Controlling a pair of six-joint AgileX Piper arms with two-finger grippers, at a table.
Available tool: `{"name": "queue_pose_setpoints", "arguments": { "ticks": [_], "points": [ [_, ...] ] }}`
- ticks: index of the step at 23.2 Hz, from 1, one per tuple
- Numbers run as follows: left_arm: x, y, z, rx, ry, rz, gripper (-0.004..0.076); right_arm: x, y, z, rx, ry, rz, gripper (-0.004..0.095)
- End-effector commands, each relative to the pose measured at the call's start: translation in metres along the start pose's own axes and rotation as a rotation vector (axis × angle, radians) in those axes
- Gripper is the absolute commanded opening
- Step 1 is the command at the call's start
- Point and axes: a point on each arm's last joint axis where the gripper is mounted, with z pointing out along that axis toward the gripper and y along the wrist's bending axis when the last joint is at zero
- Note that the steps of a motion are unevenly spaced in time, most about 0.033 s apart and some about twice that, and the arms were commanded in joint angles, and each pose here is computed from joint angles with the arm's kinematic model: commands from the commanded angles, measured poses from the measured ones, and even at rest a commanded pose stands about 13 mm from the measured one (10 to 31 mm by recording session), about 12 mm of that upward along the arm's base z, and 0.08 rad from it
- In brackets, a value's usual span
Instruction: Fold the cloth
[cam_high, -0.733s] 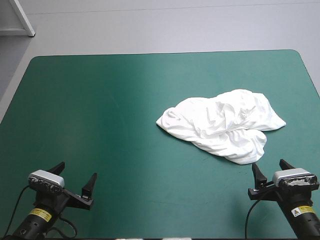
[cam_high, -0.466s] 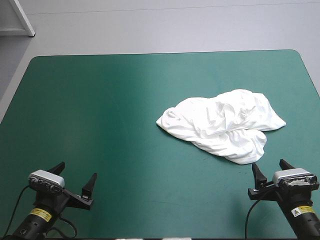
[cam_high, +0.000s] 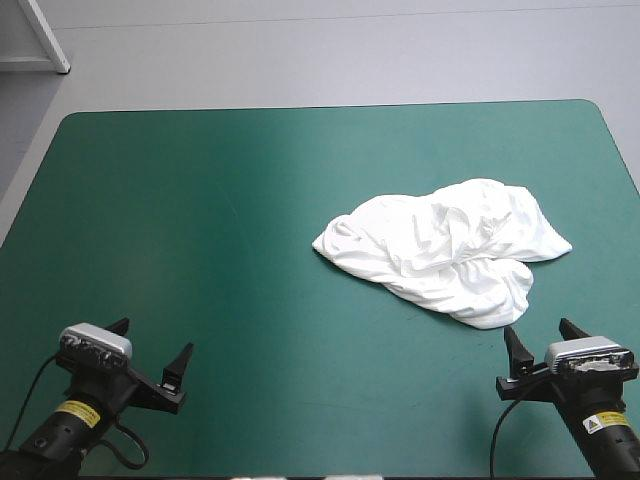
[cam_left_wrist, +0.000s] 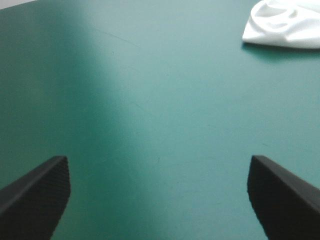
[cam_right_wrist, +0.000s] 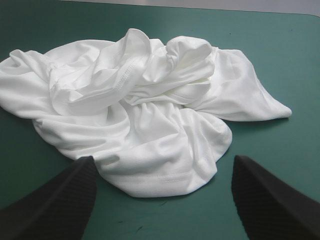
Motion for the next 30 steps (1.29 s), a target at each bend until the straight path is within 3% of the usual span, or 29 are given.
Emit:
{"name": "queue_pose_setpoints", "arguments": {
  "ticks": [1,8,10,12,16,24,30],
  "points": [
    [-0.045,0.007,0.003,0.008,0.012,0.064,0.0755,-0.016,-0.002,-0.002,0.025,-0.082,-0.011,0.0698],
    [-0.117,0.012,0.036,0.098,0.087,0.009,0.0755,-0.037,-0.002,-0.011,0.026,-0.121,-0.049,0.0698],
    [-0.138,0.011,0.06,0.163,0.138,0.035,0.0755,-0.048,-0.002,-0.015,0.027,-0.093,-0.092,0.0698],
    [-0.154,0.008,0.095,0.237,0.169,0.031,0.0726,-0.061,-0.004,-0.015,0.039,-0.065,-0.059,0.0698],
    [-0.158,-0.004,0.15,0.332,0.2,0.015,0.0701,-0.074,-0.007,-0.004,0.045,-0.025,0.015,0.0698],
    [-0.152,-0.066,0.239,0.415,0.221,0.098,0.0701,-0.068,-0.009,0.017,0.041,0.082,0.025,0.0698],
    [-0.137,-0.088,0.293,0.454,0.298,0.086,0.0701,-0.068,-0.009,0.019,0.044,0.089,0.03,0.0698]
  ]
}}
